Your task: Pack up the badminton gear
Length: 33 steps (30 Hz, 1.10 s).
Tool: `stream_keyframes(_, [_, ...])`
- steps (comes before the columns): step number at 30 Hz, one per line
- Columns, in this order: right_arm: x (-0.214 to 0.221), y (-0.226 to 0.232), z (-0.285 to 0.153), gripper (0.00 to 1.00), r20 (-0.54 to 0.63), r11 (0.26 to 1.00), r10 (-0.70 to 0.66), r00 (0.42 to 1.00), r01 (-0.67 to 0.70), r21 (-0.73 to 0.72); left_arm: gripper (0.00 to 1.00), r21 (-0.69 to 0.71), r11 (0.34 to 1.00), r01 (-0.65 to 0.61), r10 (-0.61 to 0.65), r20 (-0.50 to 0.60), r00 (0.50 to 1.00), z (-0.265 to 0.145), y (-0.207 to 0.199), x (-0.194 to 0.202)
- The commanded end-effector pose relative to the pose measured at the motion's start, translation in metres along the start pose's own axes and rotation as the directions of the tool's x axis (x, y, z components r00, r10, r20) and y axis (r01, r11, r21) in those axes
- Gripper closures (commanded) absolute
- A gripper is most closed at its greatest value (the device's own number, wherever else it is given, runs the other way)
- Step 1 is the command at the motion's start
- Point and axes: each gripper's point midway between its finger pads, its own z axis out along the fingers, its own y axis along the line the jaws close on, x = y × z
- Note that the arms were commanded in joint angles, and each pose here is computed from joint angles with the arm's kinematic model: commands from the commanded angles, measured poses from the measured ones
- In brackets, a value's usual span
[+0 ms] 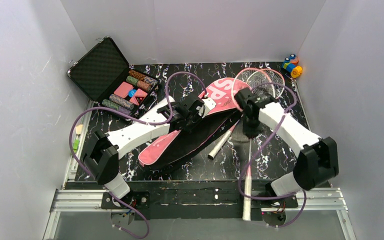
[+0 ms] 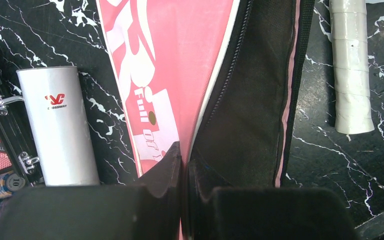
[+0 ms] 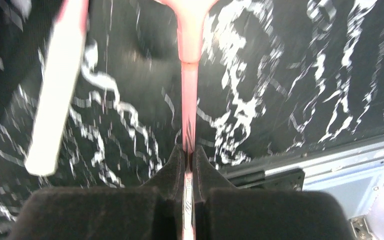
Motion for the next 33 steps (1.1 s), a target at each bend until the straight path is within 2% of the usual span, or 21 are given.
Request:
stream_keyframes(1, [0.058, 0.004, -0.031, 0.99, -0.053, 0.997, 0.006, 0.999, -0.01, -0.071, 1.0, -0.032, 0.999, 0.031, -0.029, 0.075, 0.997, -0.002, 0.009, -0.028])
stream_keyframes(4, [0.086, 0.01, -0.048, 0.99, -0.057, 0.987, 0.008, 0.998, -0.017, -0.158, 1.0, -0.06, 0.997, 0.047, -0.043, 0.066, 0.997, 0.009, 0.013, -0.035])
stream_keyframes(8, [0.12, 0.013, -0.057, 0.99, -0.107, 0.981, -0.007, 0.994, -0.014, -0.192, 1.0, -0.077, 0.993, 0.085, -0.082, 0.049, 0.995, 0.022, 0.016, -0.043])
stream_keyframes(16, [0.169, 0.025, -0.036, 0.99, -0.228, 0.975, -0.073, 0.971, 0.021, -0.222, 1.0, -0.092, 0.983, 0.161, -0.155, 0.07, 0.985, 0.032, 0.028, -0.059])
stream_keyframes(18, [0.174, 0.039, -0.027, 0.99, -0.246, 0.973, -0.132, 0.96, 0.078, -0.218, 1.0, -0.074, 0.984, 0.162, -0.156, 0.072, 0.985, 0.033, 0.025, -0.061])
stream_keyframes(20, [0.163, 0.066, -0.028, 0.99, -0.22, 0.966, -0.23, 0.948, 0.195, -0.171, 1.0, -0.017, 0.987, 0.159, -0.158, 0.066, 0.985, 0.031, 0.014, -0.056])
stream_keyframes(24, [0.157, 0.097, -0.018, 0.99, -0.204, 0.947, -0.313, 0.928, 0.287, -0.148, 1.0, 0.068, 0.981, 0.182, -0.187, 0.076, 0.98, 0.019, -0.001, -0.049])
stream_keyframes(26, [0.153, 0.109, -0.013, 0.99, -0.187, 0.943, -0.321, 0.928, 0.296, -0.151, 1.0, 0.123, 0.972, 0.201, -0.213, 0.087, 0.973, 0.008, -0.007, -0.048])
stream_keyframes(33, [0.127, 0.132, -0.005, 0.99, -0.009, 0.936, -0.288, 0.958, 0.279, -0.215, 1.0, 0.302, 0.903, 0.305, -0.334, 0.051, 0.941, -0.015, -0.02, -0.036])
